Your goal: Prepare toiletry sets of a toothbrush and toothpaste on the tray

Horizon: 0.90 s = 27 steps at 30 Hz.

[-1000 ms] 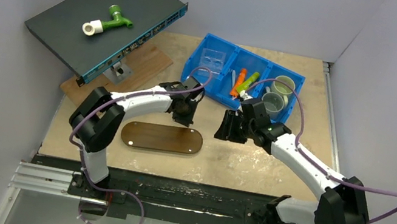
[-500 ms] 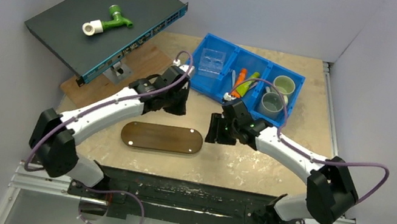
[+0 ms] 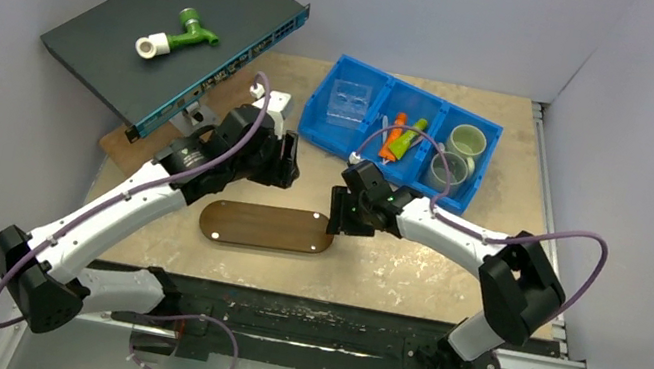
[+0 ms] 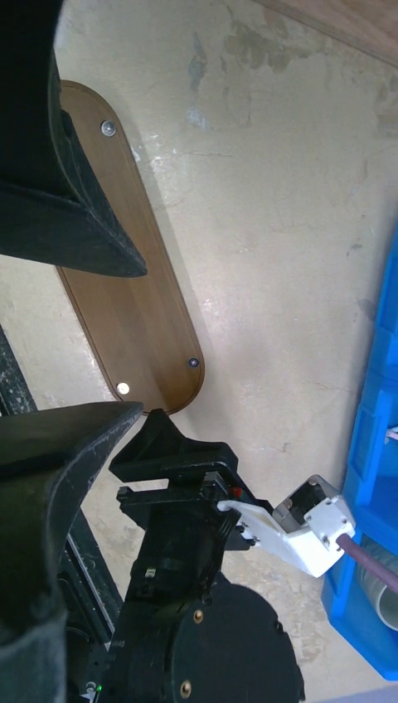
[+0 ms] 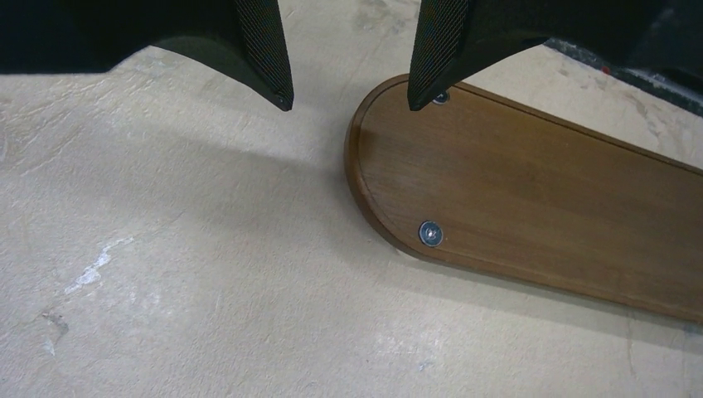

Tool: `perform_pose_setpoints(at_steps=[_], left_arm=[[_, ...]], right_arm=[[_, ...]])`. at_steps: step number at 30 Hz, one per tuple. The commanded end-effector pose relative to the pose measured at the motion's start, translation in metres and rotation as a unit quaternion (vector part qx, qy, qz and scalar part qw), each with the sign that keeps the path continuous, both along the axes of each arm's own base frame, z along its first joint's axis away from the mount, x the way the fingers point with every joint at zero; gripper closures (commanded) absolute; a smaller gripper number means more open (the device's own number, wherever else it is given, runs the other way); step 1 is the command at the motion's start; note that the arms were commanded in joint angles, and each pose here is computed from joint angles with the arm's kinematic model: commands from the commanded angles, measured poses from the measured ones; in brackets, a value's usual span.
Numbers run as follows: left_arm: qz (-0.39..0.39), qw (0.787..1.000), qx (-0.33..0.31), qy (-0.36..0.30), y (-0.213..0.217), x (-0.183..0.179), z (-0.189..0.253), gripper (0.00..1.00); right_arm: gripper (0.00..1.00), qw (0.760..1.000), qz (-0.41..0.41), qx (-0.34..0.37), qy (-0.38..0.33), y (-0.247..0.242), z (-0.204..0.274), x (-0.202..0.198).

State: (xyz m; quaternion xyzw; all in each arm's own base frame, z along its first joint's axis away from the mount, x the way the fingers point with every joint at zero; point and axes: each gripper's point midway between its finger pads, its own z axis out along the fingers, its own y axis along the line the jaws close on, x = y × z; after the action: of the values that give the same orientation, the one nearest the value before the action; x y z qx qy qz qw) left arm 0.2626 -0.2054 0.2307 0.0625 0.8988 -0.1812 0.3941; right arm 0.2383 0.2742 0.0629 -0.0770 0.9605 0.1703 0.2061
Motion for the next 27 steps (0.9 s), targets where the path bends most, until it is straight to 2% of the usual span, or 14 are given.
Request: perform_pose_setpoints(at_steps=[1,7,9,27], left_arm=[[0.002,1.000,0.016,-0.021,0.011,-0.002,0.008,0.40],[0.009,0.999,0.022,-0.031,0.016,0.000,0.010,0.07],[0.009,0.999,0.024,-0.032,0.016,0.000,0.009,0.02],[0.017,0.999,0.022,-0.035,0.015,0.004,0.005,0.01]], right_arm=[[0.44,1.000,-0.022,-0.007,-0.020,0.004,0.007,0.014],[0.45,0.999,-0.030,-0.027,-0.015,0.000,-0.004,0.015],[0.45,0.999,-0.030,-0.032,-0.011,-0.002,-0.008,0.014],[0.46,0.997,-0.035,-0.065,-0.006,-0.019,-0.023,0.005]])
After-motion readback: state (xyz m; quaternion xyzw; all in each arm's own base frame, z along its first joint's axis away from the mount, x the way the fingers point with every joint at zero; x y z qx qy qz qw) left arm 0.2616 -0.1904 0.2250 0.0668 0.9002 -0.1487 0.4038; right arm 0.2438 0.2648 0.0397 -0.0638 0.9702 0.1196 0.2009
